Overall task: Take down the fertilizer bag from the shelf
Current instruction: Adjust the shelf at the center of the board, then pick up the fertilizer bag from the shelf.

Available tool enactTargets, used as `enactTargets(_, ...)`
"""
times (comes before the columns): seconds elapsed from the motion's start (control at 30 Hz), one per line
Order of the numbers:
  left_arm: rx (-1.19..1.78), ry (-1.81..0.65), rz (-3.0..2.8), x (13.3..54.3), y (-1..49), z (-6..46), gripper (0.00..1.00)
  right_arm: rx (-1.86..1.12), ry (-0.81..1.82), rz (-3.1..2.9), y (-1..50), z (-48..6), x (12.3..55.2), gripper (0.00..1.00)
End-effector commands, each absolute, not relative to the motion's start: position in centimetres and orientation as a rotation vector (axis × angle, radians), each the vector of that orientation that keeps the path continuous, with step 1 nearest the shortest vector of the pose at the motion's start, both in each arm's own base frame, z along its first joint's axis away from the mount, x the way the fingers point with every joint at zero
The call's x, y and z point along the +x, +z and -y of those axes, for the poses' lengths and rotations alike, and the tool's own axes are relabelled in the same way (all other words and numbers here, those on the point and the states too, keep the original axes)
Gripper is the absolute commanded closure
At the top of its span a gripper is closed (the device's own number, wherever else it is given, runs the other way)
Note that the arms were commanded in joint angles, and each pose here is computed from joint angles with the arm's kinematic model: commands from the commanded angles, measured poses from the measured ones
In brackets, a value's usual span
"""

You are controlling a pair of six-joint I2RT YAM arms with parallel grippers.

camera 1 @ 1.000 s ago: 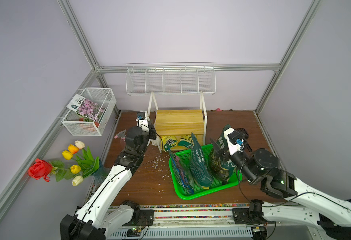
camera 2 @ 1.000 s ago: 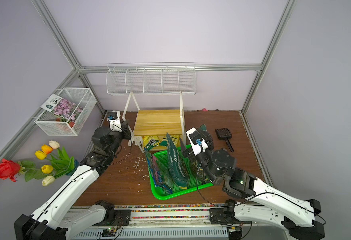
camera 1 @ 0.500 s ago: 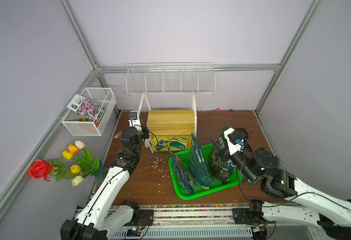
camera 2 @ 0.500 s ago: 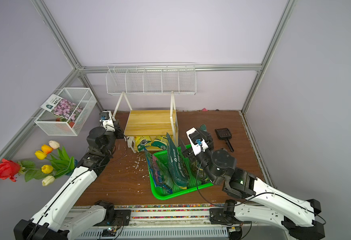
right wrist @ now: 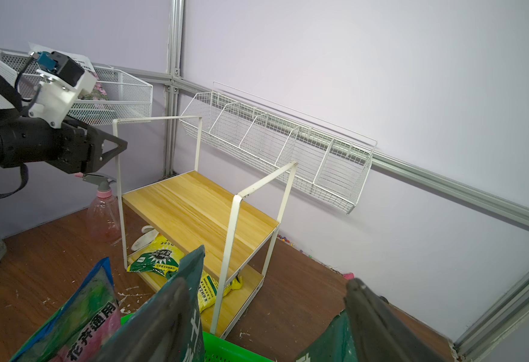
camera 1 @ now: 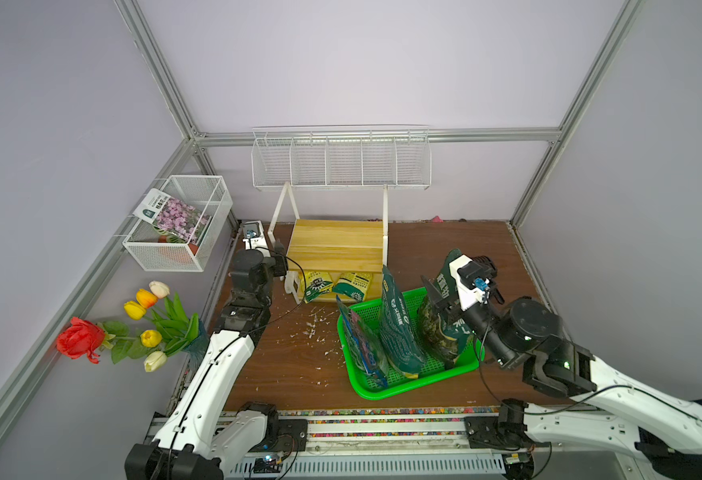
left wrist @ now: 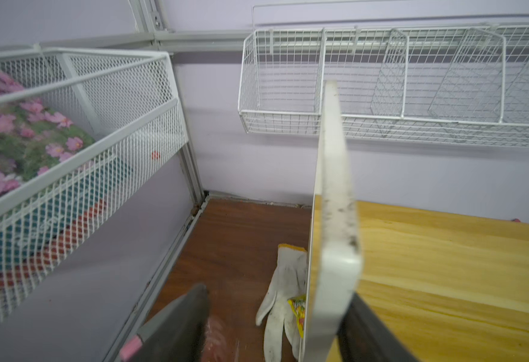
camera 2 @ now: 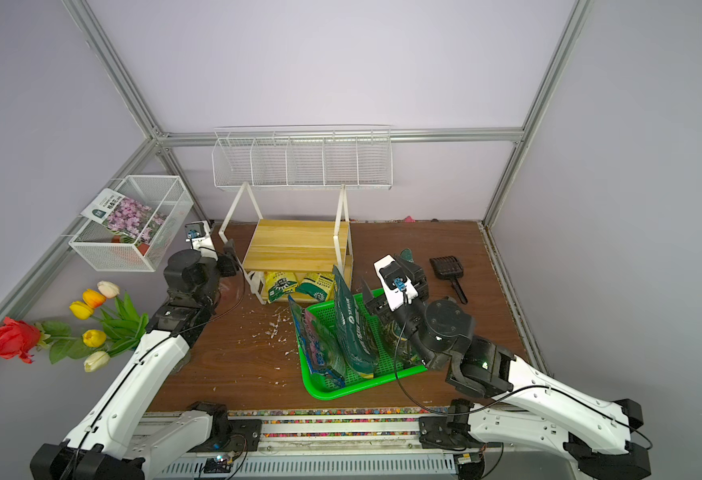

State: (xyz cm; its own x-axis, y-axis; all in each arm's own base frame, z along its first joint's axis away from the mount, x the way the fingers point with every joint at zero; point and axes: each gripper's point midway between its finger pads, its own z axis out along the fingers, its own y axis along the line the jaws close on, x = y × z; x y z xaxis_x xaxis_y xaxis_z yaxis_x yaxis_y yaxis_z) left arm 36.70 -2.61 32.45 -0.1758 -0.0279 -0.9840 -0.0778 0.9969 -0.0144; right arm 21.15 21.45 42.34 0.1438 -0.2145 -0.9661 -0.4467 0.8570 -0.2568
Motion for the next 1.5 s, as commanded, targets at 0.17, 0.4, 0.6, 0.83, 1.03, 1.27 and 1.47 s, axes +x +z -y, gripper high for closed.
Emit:
enactTargets(0.17,-0.186,-0.251,-1.851,31.0,30.9,4.1,0.07,-0.538,0.193,-1.435,42.4,-21.2,21.1,0.18)
enactTargets(0.4,-0.388,-0.682,-1.885,27.1,26.3,6.9,0.08,-0.553,0.187,-1.440,42.3,-21.9,21.3,0.18)
enactTargets(0.6,-0.577,-0.932,-1.899,27.0,20.2,8.6,0.11,-0.524,0.192,-1.467,42.2,-21.6,21.4,0.17)
enactTargets(0.83,-0.753,-1.052,-1.866,28.3,15.2,8.9,0.23,-0.520,0.187,-1.466,42.5,-21.2,21.4,0.17)
enactTargets(1.03,-0.835,-1.088,-1.844,30.6,13.5,9.1,0.28,-0.515,0.192,-1.463,42.5,-21.1,21.3,0.17)
enactTargets(1.27,-0.908,-1.163,-1.881,34.4,10.7,9.2,0.27,-0.500,0.207,-1.450,42.6,-20.7,21.1,0.17)
enactTargets(1.47,-0.919,-1.261,-1.796,36.5,9.4,8.4,0.29,-0.492,0.206,-1.444,42.8,-20.2,20.9,0.17)
